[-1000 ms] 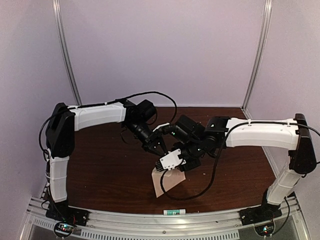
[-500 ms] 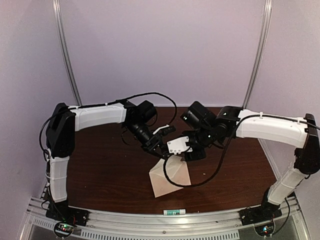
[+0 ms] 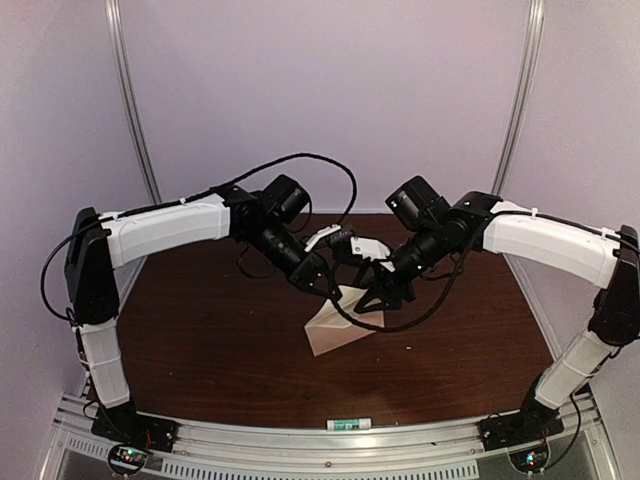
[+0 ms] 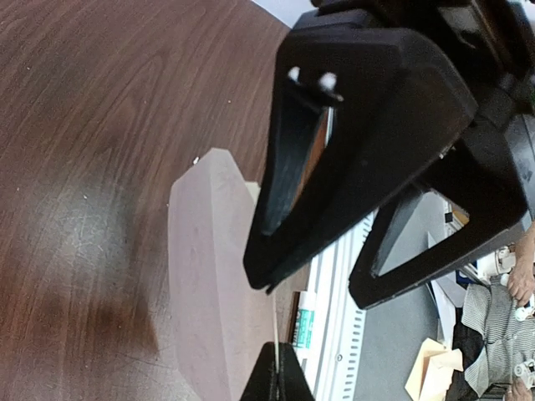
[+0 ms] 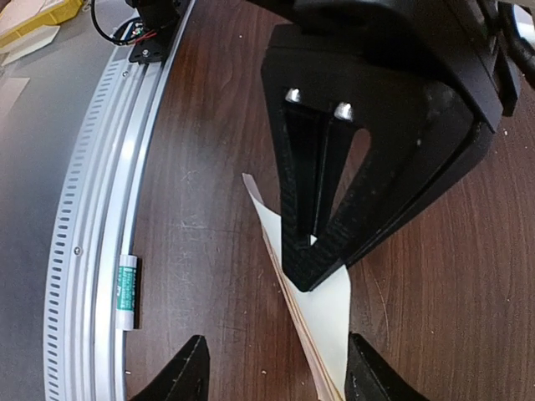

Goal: Place the letter into the envelope and seal it
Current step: Pass from the left arm to the right, then pass from the right arm to the left

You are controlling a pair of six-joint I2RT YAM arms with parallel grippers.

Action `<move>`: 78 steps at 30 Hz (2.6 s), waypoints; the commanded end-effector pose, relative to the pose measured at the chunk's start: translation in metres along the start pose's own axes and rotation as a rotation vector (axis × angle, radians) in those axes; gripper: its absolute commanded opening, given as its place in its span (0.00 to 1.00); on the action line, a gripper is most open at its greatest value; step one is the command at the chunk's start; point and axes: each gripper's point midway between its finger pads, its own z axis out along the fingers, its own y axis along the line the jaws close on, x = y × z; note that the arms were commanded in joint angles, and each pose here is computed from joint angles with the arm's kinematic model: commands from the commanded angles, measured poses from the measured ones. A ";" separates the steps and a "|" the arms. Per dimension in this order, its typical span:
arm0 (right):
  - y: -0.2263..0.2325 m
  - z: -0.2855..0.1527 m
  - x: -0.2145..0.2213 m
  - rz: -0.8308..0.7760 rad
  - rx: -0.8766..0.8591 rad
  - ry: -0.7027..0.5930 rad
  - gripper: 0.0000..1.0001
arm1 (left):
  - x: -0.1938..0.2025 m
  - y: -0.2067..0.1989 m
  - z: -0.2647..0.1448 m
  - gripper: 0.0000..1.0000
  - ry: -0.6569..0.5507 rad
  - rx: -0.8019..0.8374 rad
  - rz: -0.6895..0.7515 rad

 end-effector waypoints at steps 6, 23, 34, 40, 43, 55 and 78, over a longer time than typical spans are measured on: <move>0.012 0.002 -0.016 0.056 -0.102 -0.070 0.41 | -0.016 -0.007 -0.005 0.00 -0.061 -0.028 0.107; -0.016 -0.005 -0.008 0.153 -0.013 -0.070 0.00 | -0.030 -0.008 -0.026 0.00 -0.186 -0.161 0.223; -0.013 -0.037 -0.020 0.166 -0.030 -0.166 0.00 | -0.048 0.000 -0.087 0.98 -0.491 -0.497 0.385; 0.002 -0.053 -0.035 0.146 -0.115 -0.218 0.00 | -0.072 -0.028 -0.115 0.98 -0.721 -0.442 0.454; 0.007 -0.060 -0.044 0.144 -0.156 -0.247 0.00 | -0.073 -0.051 -0.106 0.94 -0.747 -0.312 0.552; 0.003 -0.067 -0.051 0.148 -0.138 -0.258 0.00 | -0.054 -0.057 -0.059 0.65 -0.548 -0.084 0.515; -0.003 -0.070 -0.050 0.155 -0.121 -0.269 0.00 | -0.046 -0.035 -0.027 0.18 -0.415 -0.077 0.455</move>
